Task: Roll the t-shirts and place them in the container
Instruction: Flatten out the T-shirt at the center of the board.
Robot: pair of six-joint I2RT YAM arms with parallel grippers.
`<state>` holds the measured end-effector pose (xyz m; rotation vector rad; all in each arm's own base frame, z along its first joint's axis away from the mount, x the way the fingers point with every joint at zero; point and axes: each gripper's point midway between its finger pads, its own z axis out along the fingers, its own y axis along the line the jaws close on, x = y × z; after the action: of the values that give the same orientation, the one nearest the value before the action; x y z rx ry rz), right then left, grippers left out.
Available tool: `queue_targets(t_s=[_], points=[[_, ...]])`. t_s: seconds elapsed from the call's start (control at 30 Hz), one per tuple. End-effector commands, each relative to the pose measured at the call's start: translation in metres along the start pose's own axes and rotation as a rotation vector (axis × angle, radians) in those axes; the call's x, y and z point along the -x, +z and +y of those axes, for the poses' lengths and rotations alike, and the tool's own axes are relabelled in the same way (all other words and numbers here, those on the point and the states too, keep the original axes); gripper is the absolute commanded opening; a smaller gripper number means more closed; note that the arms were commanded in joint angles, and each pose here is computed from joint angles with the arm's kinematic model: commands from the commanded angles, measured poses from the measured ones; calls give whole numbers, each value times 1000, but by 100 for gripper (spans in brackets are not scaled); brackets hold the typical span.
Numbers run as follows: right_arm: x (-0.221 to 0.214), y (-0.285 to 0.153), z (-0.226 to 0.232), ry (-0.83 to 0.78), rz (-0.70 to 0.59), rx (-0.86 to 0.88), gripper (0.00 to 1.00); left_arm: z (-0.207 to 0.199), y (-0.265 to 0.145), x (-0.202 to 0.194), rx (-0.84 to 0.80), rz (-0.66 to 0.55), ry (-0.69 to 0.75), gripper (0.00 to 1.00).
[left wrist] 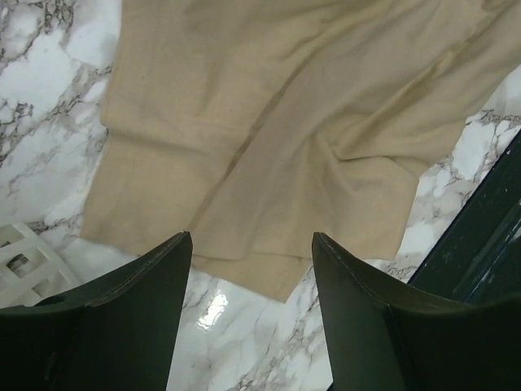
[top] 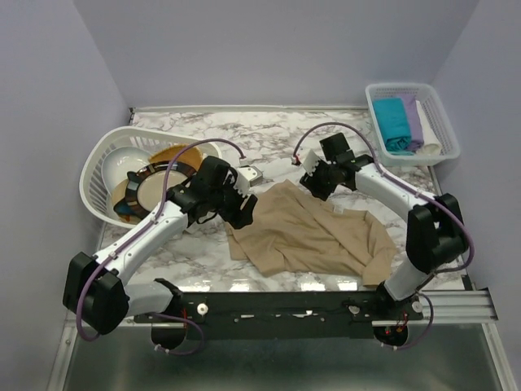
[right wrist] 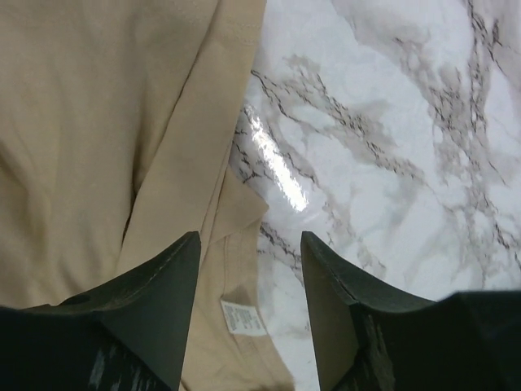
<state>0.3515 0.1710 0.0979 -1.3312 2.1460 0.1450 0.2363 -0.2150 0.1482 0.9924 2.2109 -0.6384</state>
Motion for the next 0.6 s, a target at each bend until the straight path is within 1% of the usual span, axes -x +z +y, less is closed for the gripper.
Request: queue_targets(t_s=[0.0,0.07,0.13,0.23,0.33,0.57], points=[[10,26,8,-84,1,146,60,-4,-5,-10,6,13,-9,71],[7,32,11,-110,14,189,59,-4,-6,-11,7,22,-10,71],[-2,40,15,-111,55,218,59,-2,-4,-11,13,29,-7,72],[-14,46,15,-124,101,226,57,2,-2,-6,21,24,0,72],[-19,46,12,-133,116,222,57,4,0,0,26,12,5,72],[-44,52,11,-111,189,268,56,9,7,13,30,-5,16,73]])
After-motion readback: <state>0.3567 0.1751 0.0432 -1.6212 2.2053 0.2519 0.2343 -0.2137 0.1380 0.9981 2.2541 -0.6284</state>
